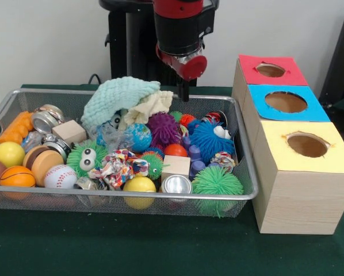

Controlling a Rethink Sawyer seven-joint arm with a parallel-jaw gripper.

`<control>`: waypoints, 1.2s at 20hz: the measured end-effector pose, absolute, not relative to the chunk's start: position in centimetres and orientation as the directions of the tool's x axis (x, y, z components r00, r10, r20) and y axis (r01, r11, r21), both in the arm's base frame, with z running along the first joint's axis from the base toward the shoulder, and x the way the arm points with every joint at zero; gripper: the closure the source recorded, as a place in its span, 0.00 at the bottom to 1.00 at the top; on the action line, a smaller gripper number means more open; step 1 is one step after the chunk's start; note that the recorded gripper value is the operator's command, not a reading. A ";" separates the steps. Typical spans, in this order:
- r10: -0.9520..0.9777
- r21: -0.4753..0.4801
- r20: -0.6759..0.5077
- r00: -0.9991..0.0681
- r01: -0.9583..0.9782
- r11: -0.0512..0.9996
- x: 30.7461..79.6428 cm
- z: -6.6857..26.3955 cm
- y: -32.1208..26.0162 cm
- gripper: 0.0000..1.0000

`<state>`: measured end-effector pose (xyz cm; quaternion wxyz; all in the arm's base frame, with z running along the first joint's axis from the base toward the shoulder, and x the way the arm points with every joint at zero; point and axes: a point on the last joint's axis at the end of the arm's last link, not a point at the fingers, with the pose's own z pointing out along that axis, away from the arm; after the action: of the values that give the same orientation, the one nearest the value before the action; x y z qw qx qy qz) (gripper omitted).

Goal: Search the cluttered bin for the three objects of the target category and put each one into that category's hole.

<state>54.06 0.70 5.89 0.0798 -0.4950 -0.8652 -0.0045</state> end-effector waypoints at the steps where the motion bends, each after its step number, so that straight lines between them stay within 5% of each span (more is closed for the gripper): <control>1: 0.858 -0.075 0.139 -0.495 0.858 0.507 54.2 5.5 0.6 1.00; 24: 0.885 -0.188 0.061 -0.461 0.866 0.464 57.5 -5.5 -7.2 1.00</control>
<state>57.48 -7.24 -5.48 0.0750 -0.5136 -0.8523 0.0651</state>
